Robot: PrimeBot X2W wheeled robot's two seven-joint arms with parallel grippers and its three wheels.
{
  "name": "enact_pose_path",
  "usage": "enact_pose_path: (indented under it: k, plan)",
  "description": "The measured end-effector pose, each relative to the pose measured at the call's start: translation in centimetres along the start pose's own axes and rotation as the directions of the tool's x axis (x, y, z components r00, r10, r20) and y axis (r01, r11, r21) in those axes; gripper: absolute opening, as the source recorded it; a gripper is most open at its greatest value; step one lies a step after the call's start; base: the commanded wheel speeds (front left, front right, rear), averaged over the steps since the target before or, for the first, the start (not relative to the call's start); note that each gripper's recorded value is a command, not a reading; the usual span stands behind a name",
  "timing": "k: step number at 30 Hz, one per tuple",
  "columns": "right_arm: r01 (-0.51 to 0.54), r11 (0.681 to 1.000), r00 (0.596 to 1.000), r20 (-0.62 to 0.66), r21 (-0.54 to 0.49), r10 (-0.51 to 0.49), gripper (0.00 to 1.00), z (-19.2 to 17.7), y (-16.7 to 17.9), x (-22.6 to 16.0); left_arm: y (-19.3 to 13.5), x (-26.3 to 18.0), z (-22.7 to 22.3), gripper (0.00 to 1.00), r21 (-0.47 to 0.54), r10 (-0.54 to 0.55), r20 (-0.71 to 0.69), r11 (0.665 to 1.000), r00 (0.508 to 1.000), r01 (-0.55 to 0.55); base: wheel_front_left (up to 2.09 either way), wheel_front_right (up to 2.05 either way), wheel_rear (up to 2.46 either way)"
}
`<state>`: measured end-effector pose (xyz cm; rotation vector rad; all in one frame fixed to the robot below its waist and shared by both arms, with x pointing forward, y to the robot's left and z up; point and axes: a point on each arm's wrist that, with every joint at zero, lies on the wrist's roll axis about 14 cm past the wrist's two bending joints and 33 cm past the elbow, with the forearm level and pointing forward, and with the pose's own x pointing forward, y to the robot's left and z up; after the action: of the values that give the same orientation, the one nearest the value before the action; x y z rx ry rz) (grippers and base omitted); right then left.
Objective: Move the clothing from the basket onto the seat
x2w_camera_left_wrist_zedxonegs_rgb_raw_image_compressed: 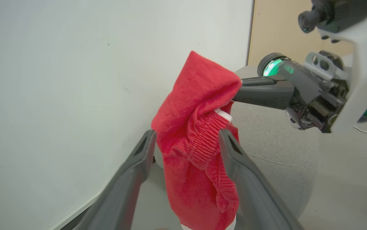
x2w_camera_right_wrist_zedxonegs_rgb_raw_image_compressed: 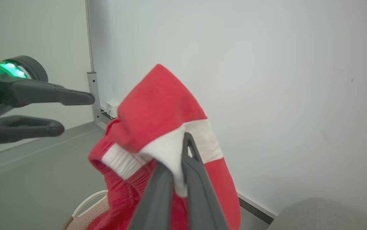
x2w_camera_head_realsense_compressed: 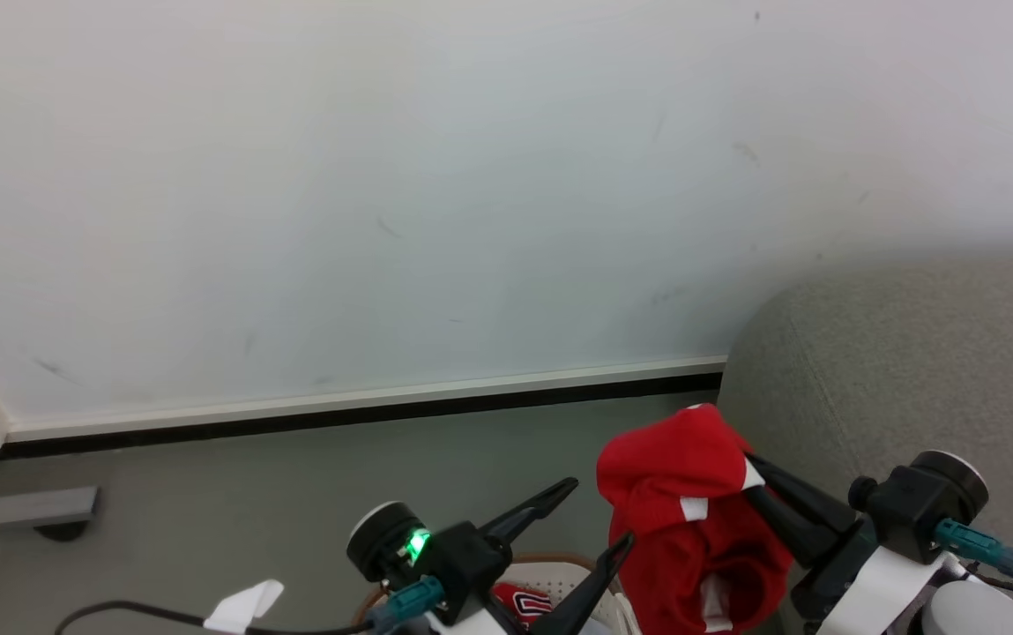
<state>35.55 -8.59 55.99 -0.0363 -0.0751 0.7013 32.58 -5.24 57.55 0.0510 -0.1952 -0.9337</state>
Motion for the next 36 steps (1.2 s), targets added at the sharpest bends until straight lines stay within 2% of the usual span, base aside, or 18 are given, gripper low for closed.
enact_pose_path:
  k: [5,12,23,32,36]
  plan:
    - [0.113,0.994,0.993,0.017,0.000,-0.113,0.00,0.4,-2.9,-2.4,-1.6,1.3,-1.1,1.00,-0.040,-0.057,-0.010,0.998,0.998,0.057,0.00,0.00,0.00]
    - [0.262,0.965,0.965,0.025,-0.012,-0.262,0.00,0.7,-5.8,-6.6,-5.5,3.5,-2.2,1.00,-0.103,-0.189,-0.008,0.977,0.982,0.187,0.00,0.00,0.00]
    - [0.482,0.876,0.876,0.027,-0.022,-0.482,0.00,1.0,-9.1,-13.5,-10.4,5.9,-3.3,1.00,-0.163,-0.363,-0.002,0.919,0.932,0.358,0.00,0.00,0.00]
    - [0.565,0.824,0.825,0.016,-0.030,-0.565,0.00,1.1,-11.9,-14.8,-10.4,7.2,-3.7,1.00,-0.193,-0.394,0.009,0.901,0.919,0.388,0.00,0.00,0.00]
    - [0.629,0.776,0.778,0.060,-0.048,-0.626,0.00,2.6,-15.9,-14.5,-8.5,9.6,-3.2,1.00,-0.158,-0.400,0.027,0.903,0.916,0.399,0.00,0.00,0.00]
